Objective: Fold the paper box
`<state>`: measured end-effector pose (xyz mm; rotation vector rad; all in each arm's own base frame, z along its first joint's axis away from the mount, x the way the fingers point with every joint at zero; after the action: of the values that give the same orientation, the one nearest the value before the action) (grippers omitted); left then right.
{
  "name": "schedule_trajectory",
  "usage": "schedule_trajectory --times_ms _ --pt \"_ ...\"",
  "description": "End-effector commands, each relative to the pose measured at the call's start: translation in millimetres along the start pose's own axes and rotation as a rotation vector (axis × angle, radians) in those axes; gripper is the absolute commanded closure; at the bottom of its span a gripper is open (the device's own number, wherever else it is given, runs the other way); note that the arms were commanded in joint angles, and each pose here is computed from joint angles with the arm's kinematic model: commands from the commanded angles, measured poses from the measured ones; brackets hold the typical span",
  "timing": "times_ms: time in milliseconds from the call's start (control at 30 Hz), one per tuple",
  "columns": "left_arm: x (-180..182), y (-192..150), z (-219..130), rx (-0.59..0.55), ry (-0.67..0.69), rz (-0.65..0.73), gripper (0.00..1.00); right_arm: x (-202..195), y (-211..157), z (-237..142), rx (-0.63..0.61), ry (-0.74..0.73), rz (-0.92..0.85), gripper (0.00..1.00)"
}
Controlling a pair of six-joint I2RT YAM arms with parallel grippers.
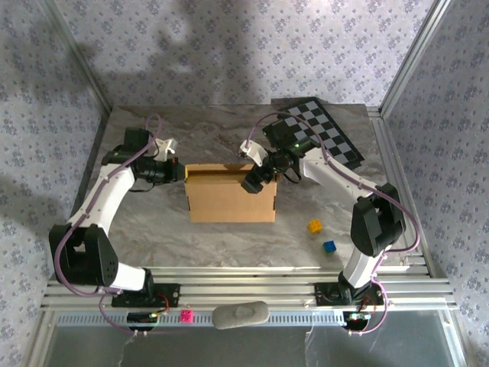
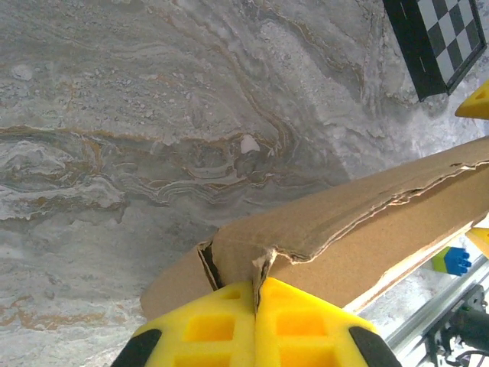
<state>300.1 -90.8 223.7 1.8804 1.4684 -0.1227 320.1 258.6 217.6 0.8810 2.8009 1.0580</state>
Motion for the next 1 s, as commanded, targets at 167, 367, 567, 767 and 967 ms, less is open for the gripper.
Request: schedule_trajectory --times_ms 167,367,567,767,967 --pt "-9.7 -1.9 -3.4 -0.097 0.036 0.138 1.00 1.4 7.6 -2.0 -0.017 0.002 0.032 0.09" --pt "-11.6 -2.1 -5.2 -0.127 0.069 0.173 1.00 -4.2 28.1 -26.5 -0.120 -0.056 0.065 0.07" --pt "-13.6 -0.9 -5.1 -0.128 0.068 0.183 1.00 -11.3 35.3 -66.9 -0.236 -0.178 0.104 0.08" --pt "-13.2 -2.0 -3.7 -0.122 0.073 0.189 1.00 -32.6 8.1 -103.1 -0.270 -0.301 0.264 0.20" --pt "-11.4 -2.2 -1.1 -0.109 0.079 0.184 1.00 -25.1 -27.2 -107.4 -0.201 -0.316 0.312 0.48"
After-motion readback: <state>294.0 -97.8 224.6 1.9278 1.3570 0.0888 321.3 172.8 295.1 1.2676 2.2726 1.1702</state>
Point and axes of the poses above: each hand's point on the last joint's axis, 136 mm out from that joint toward the fingers, its own z axis out along the fingers, its own x axis along the line the jaws close on, y = z × x, the point moved 6 cm from there along -z, back along the fingers, and after that the axes turned 8 degrees about z, right-handed, at the moved point
